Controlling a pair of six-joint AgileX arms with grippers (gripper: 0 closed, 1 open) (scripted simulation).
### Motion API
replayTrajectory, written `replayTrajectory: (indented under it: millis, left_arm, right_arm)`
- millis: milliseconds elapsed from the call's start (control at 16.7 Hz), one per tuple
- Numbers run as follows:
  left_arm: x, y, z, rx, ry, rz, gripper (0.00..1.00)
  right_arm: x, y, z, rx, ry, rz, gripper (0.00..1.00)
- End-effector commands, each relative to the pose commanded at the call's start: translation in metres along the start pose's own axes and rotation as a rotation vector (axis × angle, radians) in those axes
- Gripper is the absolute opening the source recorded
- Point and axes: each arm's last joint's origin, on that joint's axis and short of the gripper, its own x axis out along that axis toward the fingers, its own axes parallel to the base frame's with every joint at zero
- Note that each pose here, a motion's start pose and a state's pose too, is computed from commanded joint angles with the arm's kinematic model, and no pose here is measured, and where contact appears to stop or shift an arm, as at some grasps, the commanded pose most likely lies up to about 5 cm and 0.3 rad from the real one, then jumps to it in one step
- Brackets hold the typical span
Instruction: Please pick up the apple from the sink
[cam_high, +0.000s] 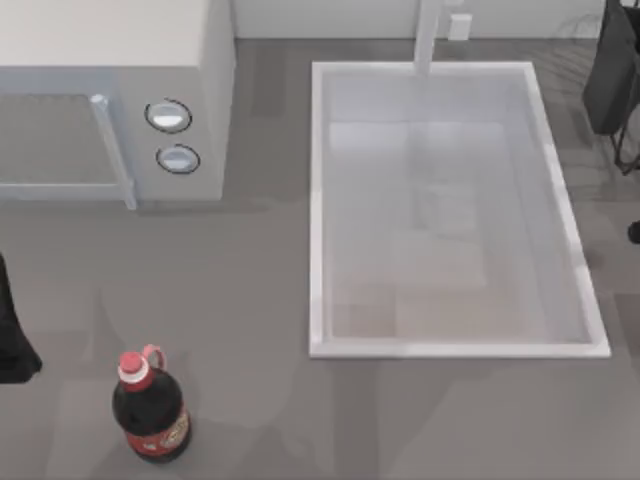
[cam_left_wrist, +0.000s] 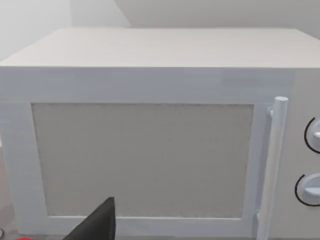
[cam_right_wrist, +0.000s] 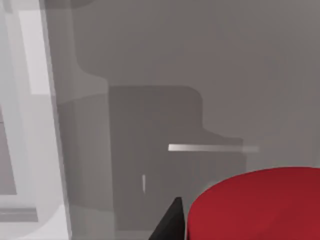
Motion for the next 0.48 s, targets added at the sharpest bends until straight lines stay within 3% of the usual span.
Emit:
replayTrajectory:
  millis: [240, 480]
  left_arm:
    - [0.0000, 0.0000, 0.0000, 0.000, 0.000, 0.000, 1.00]
    - [0.0000, 0.0000, 0.0000, 0.000, 0.000, 0.000, 1.00]
  right_arm:
    - [0.0000, 0.0000, 0.0000, 0.000, 0.000, 0.000, 0.98]
    - [0.0000, 0.0000, 0.0000, 0.000, 0.000, 0.000, 1.00]
